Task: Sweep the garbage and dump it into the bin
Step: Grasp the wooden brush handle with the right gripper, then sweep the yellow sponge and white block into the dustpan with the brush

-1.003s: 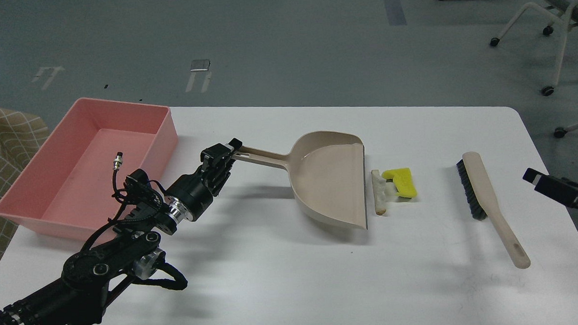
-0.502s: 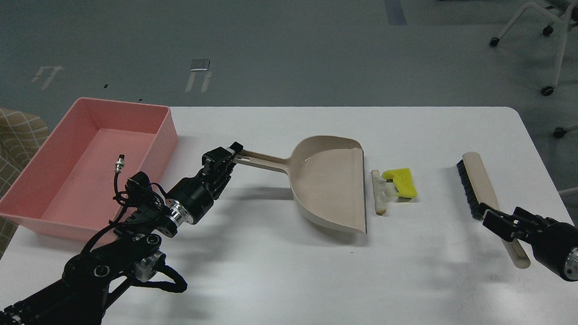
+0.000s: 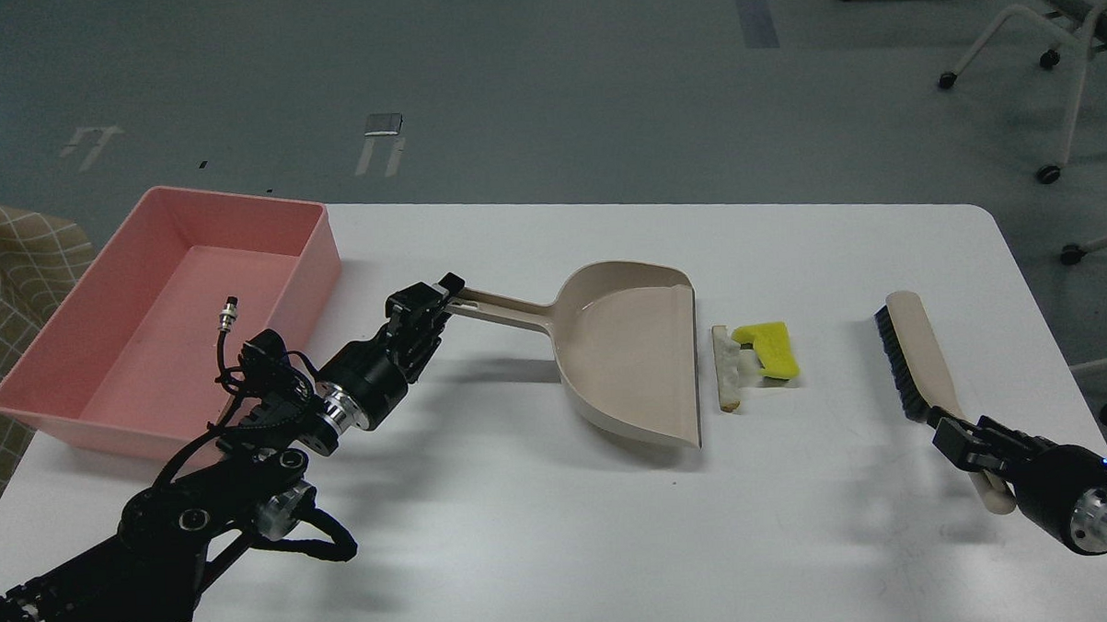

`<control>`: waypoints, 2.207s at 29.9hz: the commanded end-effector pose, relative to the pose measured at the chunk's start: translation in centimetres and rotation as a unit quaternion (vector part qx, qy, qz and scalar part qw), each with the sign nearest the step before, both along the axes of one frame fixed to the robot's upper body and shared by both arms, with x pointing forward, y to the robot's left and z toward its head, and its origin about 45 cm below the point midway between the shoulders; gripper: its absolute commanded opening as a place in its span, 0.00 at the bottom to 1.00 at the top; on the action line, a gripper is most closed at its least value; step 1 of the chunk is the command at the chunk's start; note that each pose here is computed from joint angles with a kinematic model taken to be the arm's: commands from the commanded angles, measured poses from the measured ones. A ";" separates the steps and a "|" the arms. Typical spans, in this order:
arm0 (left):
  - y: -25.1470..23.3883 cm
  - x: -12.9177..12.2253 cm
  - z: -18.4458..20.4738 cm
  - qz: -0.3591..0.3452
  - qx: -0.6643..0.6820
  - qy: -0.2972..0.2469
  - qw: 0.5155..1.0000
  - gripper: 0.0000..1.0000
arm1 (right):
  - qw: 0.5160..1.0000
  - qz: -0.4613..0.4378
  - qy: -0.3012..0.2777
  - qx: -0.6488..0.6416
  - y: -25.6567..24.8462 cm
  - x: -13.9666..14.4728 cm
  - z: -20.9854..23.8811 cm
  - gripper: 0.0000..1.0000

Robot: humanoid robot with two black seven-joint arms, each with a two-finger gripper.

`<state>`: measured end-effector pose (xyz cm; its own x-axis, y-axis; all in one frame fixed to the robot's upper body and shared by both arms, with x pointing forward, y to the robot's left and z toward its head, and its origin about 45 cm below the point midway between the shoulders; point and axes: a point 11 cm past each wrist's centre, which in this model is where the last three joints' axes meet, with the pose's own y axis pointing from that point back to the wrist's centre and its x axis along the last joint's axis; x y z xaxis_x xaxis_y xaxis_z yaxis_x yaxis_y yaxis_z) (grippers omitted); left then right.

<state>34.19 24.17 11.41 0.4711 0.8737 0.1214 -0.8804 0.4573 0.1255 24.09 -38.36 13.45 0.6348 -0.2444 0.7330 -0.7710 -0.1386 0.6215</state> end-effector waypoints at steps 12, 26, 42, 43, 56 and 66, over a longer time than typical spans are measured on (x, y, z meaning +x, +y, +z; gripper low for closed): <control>0.3 0.1 0.0 0.003 0.003 0.000 1.000 0.00 | 1.000 0.010 -0.006 0.005 0.5 0.2 0.5 0.00; 0.8 0.0 -0.3 0.007 0.009 0.003 1.000 0.00 | 0.993 0.109 0.030 0.045 7.1 0.5 -0.9 0.04; 0.9 -0.7 -1.8 0.000 0.028 0.020 0.999 0.00 | 0.973 0.215 0.012 0.084 16.8 3.6 0.4 0.04; 0.8 -0.6 -1.7 0.000 0.028 0.019 0.999 0.00 | 0.971 0.220 0.012 0.087 17.4 3.6 0.4 0.04; 1.0 -0.1 -1.0 0.013 0.008 0.016 1.000 0.00 | 0.983 0.125 -0.068 0.112 13.0 7.7 5.9 0.15; 0.9 0.9 -0.2 0.052 -0.064 0.032 0.996 0.00 | 0.989 0.022 -0.061 0.133 3.8 6.5 7.4 0.13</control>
<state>34.83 25.26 10.93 0.3857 0.9226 -0.0049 -0.9132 0.3825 0.1404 31.27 -32.65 20.95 0.5745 -0.3760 0.7271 -0.8137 -0.3585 0.4576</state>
